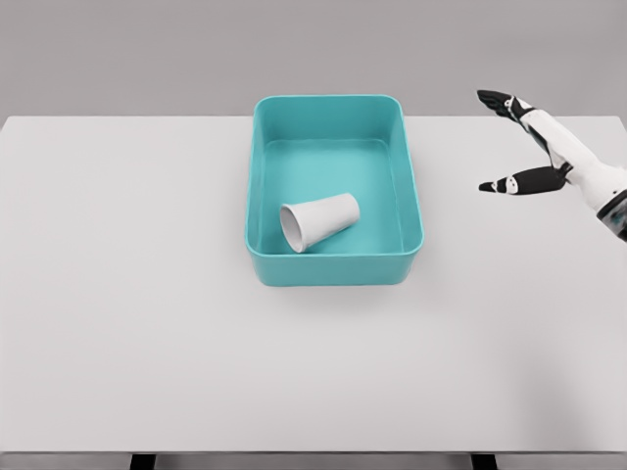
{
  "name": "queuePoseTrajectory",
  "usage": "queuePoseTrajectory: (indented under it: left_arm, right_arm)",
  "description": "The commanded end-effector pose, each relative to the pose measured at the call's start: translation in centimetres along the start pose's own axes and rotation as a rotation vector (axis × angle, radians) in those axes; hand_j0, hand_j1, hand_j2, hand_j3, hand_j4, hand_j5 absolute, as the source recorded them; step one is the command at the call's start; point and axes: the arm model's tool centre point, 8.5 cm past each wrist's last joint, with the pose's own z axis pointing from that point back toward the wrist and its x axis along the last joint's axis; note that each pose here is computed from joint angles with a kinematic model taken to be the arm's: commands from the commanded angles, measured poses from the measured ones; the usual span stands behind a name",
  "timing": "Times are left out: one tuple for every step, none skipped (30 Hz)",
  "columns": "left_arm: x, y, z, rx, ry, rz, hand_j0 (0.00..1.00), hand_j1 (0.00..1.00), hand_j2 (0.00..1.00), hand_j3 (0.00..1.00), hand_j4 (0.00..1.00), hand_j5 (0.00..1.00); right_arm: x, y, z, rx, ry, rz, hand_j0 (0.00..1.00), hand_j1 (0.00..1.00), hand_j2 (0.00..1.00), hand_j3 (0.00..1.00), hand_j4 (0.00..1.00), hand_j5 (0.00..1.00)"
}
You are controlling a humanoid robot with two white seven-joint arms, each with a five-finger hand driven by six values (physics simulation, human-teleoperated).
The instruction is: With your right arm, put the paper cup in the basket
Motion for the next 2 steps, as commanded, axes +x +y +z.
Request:
queuePoseTrajectory:
  left_arm:
    - [-0.01,0.00,0.00,0.000,0.000,0.000,1.00,1.00,1.00,1.00,1.00,1.00]
    - [0.00,0.00,0.00,-0.001,0.000,0.003,1.00,1.00,1.00,1.00,1.00,1.00]
  right_arm:
    - [-0.23,0.00,0.06,-0.002,0.003,-0.010,1.00,1.00,1.00,1.00,1.00,1.00]
    - [-0.17,0.03,0.02,-0.002,0.000,-0.011,1.00,1.00,1.00,1.00,1.00,1.00]
